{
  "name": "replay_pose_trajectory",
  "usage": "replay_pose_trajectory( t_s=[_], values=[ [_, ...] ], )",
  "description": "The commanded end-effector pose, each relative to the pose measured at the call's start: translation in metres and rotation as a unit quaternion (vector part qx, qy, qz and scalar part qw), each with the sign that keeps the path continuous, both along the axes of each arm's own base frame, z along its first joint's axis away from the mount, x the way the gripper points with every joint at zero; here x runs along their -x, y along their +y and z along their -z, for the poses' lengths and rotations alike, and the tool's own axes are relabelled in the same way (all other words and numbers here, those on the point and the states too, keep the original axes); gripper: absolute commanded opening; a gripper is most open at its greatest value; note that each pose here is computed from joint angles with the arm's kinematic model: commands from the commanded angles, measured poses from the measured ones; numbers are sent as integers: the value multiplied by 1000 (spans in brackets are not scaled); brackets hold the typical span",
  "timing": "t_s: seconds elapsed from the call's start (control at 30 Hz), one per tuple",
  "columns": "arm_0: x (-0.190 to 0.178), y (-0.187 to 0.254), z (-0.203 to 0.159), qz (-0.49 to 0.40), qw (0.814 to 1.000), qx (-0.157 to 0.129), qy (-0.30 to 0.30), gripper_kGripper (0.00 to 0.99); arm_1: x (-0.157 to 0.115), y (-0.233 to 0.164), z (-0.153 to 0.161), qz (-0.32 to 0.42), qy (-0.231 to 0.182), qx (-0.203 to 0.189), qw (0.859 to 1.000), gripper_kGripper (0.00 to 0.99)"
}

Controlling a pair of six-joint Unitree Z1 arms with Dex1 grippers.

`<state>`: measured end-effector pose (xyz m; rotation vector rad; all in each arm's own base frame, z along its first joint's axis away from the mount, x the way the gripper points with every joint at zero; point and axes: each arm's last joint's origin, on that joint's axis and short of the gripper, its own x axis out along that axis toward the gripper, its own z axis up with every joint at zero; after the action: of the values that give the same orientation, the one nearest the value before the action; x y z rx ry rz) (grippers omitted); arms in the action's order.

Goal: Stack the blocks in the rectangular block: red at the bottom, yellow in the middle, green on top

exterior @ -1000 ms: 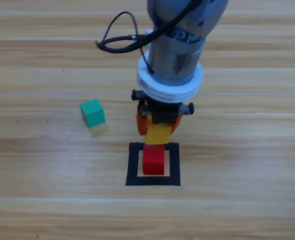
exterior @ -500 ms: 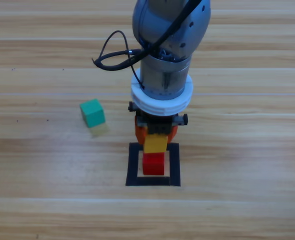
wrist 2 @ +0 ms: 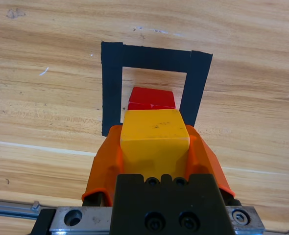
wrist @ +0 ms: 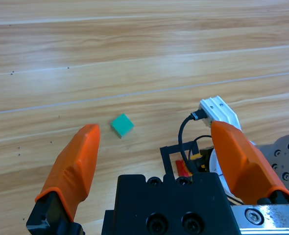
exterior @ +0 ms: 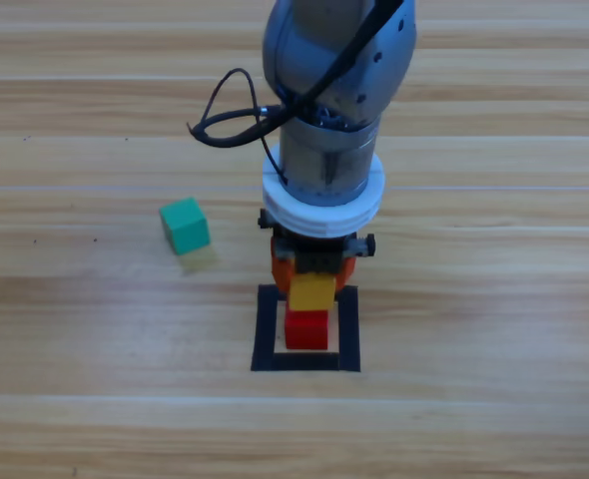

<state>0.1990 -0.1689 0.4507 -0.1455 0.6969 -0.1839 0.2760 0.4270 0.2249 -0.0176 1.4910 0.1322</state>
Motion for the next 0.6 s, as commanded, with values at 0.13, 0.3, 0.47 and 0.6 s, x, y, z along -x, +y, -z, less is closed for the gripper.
replay_pose_trajectory(
  t_s=[0.13,0.3,0.47,0.6],
  values=[
    [-4,3,7,-8,1000,5,5,962,10,13,39,-14,18,41,999,0],
    [-4,3,9,-9,1000,5,7,962,10,13,40,-14,19,41,999,0],
    [-4,3,10,-9,1000,5,7,962,10,14,42,-16,21,42,999,0],
    [-5,3,12,-9,1000,5,9,962,9,16,49,-18,24,45,999,146]
  ],
)
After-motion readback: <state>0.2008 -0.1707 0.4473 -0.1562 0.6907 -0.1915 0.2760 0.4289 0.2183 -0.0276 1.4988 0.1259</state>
